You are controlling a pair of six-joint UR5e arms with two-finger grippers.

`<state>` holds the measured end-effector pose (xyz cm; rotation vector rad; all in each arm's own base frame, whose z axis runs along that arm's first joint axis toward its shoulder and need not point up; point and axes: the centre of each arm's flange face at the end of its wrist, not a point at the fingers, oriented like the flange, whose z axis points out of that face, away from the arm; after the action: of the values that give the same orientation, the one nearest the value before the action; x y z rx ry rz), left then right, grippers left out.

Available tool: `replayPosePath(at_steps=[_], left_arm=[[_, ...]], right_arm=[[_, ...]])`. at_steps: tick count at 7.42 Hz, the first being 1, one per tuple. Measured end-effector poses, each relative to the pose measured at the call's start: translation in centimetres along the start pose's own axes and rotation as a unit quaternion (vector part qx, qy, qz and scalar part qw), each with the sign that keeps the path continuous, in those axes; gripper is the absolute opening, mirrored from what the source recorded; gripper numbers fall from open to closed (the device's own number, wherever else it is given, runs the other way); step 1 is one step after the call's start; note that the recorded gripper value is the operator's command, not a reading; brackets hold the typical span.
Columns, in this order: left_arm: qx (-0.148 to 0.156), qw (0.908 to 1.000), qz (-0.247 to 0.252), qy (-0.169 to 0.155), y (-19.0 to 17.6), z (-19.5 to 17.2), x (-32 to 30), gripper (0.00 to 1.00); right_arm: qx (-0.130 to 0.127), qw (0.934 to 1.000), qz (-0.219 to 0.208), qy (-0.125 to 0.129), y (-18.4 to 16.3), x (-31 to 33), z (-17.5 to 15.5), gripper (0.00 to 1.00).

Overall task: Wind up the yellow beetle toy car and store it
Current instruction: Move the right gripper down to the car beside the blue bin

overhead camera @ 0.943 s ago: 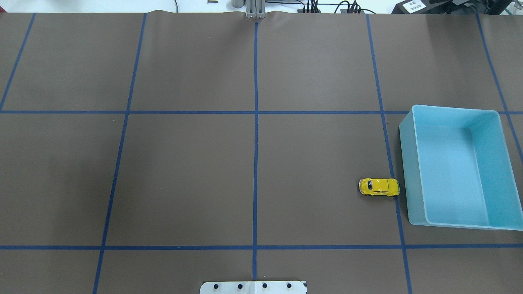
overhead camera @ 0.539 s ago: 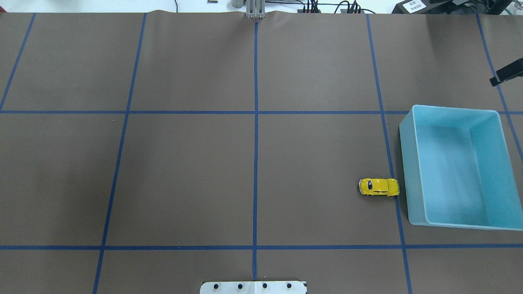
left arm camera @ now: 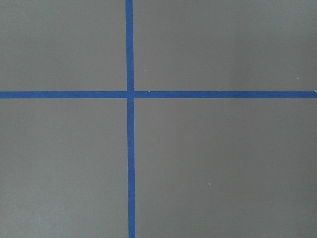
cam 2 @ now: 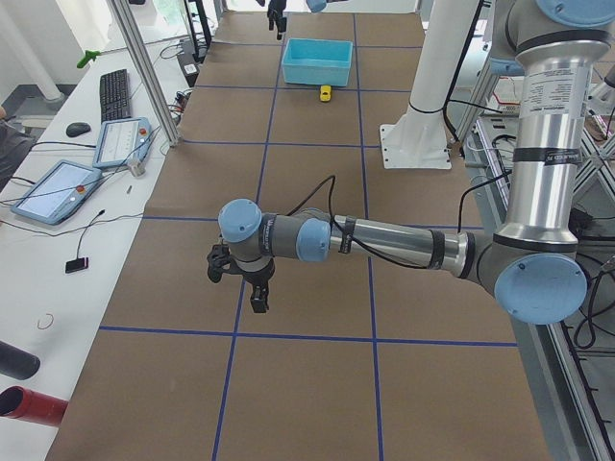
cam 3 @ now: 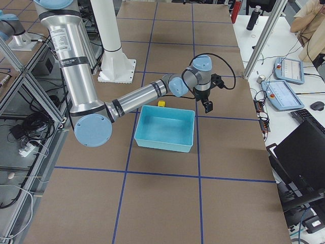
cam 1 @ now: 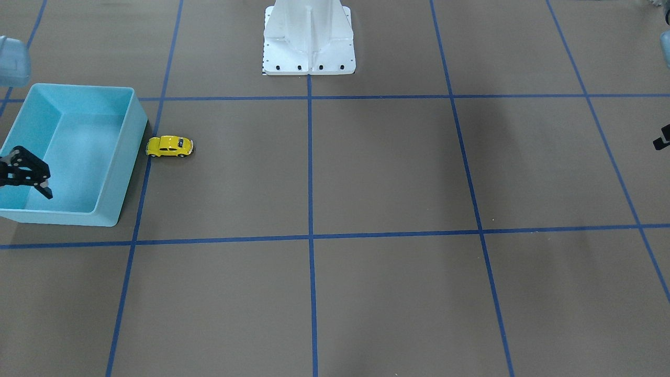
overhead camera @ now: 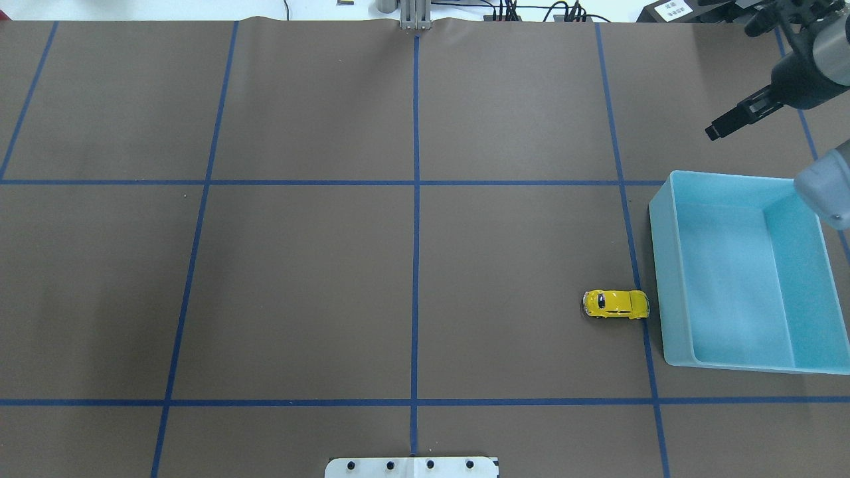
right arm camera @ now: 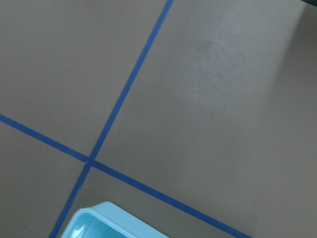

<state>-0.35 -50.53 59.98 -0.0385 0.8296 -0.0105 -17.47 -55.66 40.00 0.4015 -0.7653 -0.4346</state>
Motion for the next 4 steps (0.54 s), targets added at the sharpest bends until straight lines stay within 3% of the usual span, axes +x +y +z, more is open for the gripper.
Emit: replayPosePath(at_steps=[2, 4], left_arm=[[-0.002, 0.9999, -0.008, 0.007, 0.7, 0.1, -0.8, 1.00], [-0.007, 0.9998, -0.015, 0.008, 0.9, -0.1, -0.6, 1.00]], right_arm=[[-0.012, 0.9982, -0.052, -0.026, -0.1, -7.4, 0.6, 1.00], [-0.044, 0.9912, -0.108, -0.063, 0.8, -16.0, 2.4, 1.00]])
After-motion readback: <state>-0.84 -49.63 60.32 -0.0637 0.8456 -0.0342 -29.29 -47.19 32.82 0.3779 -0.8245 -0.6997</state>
